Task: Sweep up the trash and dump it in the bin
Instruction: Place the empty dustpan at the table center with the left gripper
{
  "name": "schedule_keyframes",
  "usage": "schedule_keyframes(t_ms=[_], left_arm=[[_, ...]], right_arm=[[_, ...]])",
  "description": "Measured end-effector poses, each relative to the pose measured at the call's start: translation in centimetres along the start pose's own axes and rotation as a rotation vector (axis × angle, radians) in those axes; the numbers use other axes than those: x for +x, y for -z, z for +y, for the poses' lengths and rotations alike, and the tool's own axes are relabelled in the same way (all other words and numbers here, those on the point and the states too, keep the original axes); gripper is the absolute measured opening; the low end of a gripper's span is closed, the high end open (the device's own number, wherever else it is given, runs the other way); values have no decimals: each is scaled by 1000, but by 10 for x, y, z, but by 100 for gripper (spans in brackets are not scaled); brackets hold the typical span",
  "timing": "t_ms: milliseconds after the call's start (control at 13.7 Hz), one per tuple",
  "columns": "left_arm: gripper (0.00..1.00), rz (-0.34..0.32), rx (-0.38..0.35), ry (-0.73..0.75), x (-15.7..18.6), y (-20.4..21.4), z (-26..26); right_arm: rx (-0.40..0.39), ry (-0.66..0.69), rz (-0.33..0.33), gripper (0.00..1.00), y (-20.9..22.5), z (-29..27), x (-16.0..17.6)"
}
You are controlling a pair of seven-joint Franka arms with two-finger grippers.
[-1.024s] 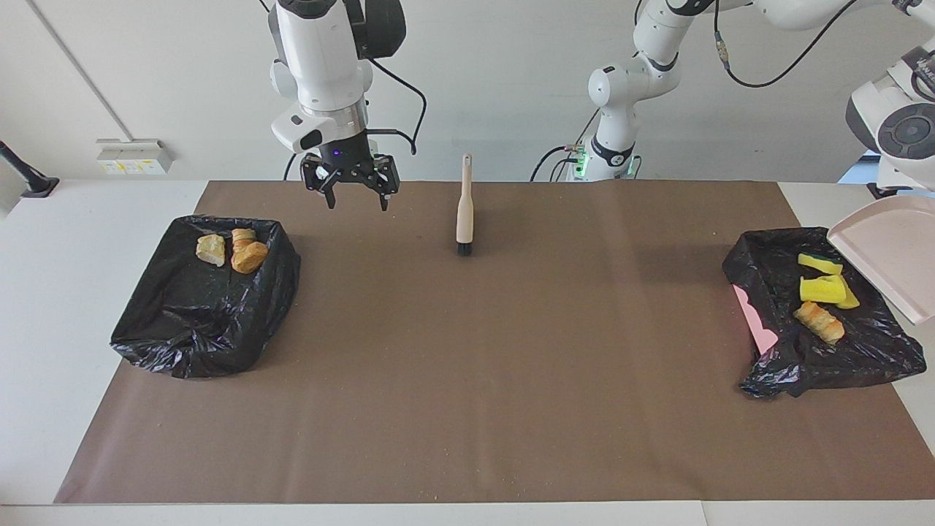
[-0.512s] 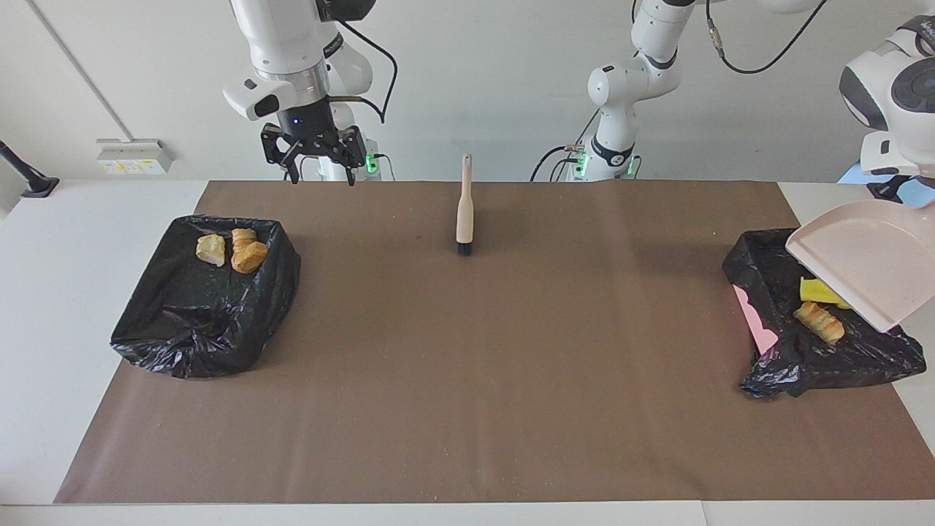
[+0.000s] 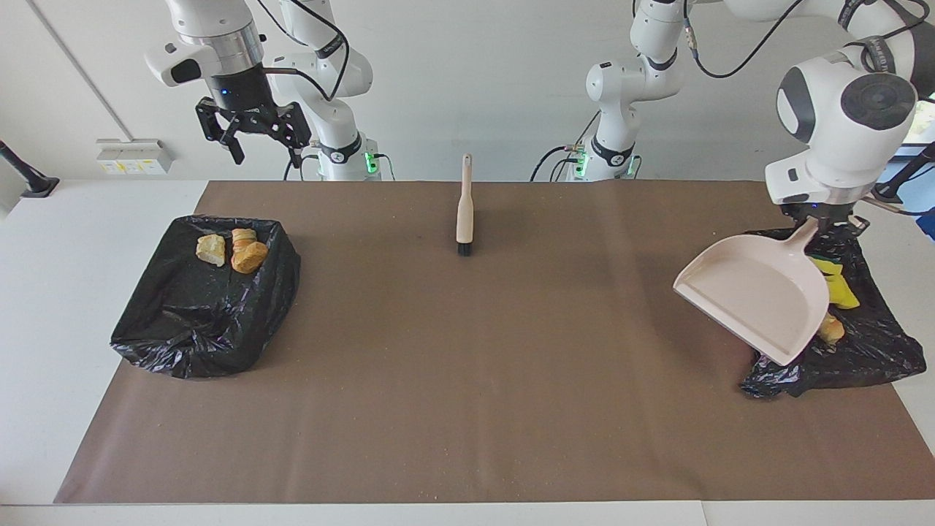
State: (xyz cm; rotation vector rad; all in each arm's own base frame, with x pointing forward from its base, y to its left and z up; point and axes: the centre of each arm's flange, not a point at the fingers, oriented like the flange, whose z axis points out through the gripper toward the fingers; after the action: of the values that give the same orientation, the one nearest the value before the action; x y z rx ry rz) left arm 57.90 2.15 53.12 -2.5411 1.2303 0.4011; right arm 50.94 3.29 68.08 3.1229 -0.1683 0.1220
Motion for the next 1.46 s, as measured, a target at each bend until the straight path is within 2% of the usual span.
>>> schedule_keyframes(t_ms=[220,512,805,1098,1244,1463], left_arm=[[31,71,-67,114,60,19,58],[31,139,-153,285,122,50,135],[31,148,-190,474,225,70,232],[31,205,-218,643,311,80,278],[31,241,-233,718,341,76,295],[31,265,-247,760,392,44,325]], right_arm=[[7,-16,19,100,14,39,-5],[12,-6,1,100,20,78,-12],[6,4,-44,100,7,77,-10],[0,15,-84,100,-24,70,3],[-1,17,-89,100,-28,69,5],[-1,17,-87,100,-27,70,4]])
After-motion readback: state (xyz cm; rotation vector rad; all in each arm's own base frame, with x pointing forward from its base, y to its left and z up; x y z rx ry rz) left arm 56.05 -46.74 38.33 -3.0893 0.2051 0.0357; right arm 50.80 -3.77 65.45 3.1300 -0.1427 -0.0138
